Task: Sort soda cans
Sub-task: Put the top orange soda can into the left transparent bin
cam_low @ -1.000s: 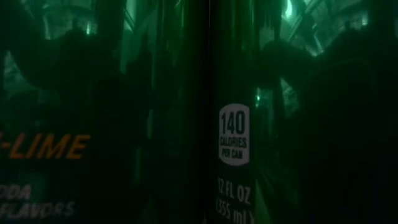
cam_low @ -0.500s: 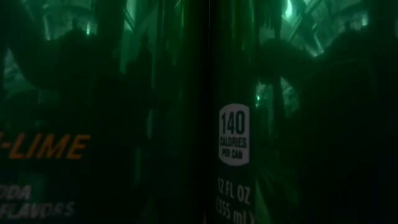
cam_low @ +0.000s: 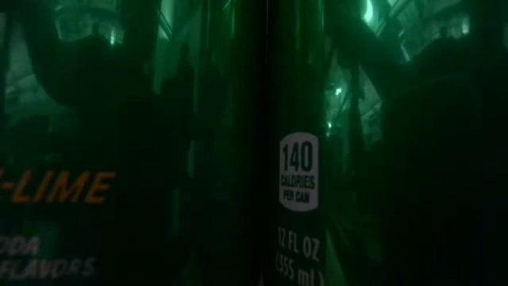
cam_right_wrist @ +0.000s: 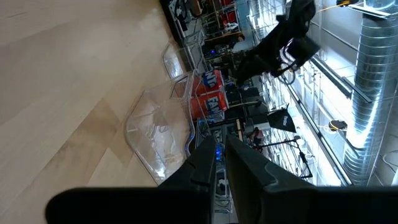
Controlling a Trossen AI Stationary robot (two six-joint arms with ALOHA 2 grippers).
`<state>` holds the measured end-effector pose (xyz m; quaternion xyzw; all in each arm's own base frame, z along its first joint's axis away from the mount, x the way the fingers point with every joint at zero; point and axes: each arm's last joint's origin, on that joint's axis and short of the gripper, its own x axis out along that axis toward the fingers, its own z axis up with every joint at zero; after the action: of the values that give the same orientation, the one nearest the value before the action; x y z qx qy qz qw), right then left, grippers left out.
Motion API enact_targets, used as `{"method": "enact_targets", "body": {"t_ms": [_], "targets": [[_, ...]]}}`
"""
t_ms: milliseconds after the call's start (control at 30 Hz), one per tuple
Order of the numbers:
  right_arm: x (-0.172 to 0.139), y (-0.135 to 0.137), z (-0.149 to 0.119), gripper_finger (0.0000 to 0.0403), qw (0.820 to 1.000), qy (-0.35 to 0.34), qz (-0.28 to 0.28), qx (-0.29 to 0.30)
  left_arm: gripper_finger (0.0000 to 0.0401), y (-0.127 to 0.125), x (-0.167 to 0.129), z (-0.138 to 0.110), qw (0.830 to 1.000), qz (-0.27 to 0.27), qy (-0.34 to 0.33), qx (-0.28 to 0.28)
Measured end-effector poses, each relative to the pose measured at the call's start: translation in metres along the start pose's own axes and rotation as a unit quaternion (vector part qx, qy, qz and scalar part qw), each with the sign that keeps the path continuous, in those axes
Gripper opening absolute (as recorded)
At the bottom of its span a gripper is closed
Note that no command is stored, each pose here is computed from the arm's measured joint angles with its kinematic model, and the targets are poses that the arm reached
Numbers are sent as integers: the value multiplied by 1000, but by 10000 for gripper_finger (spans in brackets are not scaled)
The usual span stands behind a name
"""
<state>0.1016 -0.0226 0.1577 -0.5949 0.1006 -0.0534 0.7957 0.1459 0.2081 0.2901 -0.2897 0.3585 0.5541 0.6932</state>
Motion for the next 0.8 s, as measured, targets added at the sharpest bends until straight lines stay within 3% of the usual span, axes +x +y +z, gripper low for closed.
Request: {"method": "enact_targets", "body": {"t_ms": [333,800], "targets": [[0,0,0,37,1000,0,0,0,331,-50,-42,-25,991,-116,-20,60],[0,0,0,37,1000,-1,0,0,331,-121,-92,-98,962,-251,32,106]]}}
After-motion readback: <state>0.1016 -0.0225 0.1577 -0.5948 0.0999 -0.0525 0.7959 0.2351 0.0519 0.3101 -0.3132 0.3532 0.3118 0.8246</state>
